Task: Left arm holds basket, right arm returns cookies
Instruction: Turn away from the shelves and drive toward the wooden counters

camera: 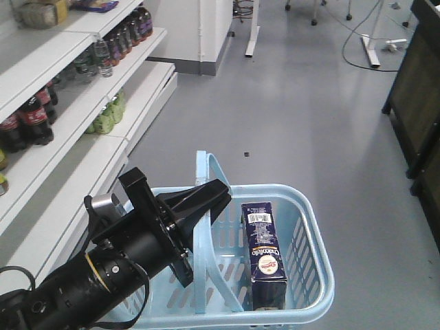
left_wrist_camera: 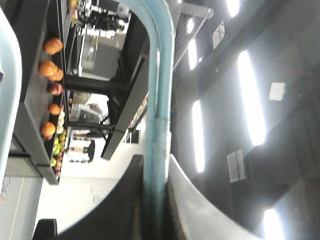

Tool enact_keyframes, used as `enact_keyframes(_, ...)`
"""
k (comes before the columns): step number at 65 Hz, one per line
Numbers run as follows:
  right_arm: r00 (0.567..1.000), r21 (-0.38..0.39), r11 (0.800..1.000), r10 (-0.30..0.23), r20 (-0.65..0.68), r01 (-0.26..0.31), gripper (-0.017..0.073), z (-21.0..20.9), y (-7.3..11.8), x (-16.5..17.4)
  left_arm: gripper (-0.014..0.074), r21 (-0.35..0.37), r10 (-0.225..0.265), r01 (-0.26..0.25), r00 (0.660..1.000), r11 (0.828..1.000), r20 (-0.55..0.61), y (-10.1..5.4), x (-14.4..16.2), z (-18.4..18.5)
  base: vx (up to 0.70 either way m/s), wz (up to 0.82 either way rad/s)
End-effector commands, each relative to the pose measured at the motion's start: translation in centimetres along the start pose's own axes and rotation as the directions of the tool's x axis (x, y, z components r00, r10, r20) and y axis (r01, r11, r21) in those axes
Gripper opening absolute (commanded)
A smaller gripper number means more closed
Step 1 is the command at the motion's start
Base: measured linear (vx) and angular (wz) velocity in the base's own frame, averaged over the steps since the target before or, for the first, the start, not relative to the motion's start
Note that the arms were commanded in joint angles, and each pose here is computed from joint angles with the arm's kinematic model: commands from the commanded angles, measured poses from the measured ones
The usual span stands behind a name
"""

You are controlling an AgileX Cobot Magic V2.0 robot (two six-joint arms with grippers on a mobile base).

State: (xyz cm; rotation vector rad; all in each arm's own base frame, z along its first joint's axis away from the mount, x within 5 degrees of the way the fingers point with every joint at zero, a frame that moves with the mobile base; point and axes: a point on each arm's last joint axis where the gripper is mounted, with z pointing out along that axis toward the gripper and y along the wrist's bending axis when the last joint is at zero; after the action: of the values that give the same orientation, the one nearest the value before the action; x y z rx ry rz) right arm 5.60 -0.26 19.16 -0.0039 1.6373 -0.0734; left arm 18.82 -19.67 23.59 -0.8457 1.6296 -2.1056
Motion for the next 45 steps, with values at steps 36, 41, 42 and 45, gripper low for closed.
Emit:
enact_keyframes(36,0.998,0.007,1.0,-0.01,0.064,0.01,-0.0006,0.04,-0.02,-0.14,-0.0003,0.305,0.012,0.016,0.996,0.952,-0.089,-3.88,1.19,-0.2,0.08,-0.28)
enact_keyframes(41,0.998,0.007,1.0,-0.01,0.064,0.01,-0.0006,0.04,-0.02,-0.14,-0.0003,0.305,0.012,0.016,0.996,0.952,-0.089,-3.88,1.19,-0.2,0.06,-0.06)
enact_keyframes(42,0.998,0.007,1.0,-0.01,0.064,0.01,-0.0006,0.04,-0.02,-0.14,-0.0003,0.305,0.012,0.016,0.996,0.952,-0.089,-3.88,1.19,-0.2,0.05,-0.04)
enact_keyframes(45,0.998,0.007,1.0,-0.01,0.064,0.01,-0.0006,0.04,-0.02,-0.14,-0.0003,0.305,0.012,0.016,0.996,0.952,-0.089,-3.88,1.19,-0.2,0.05,-0.04)
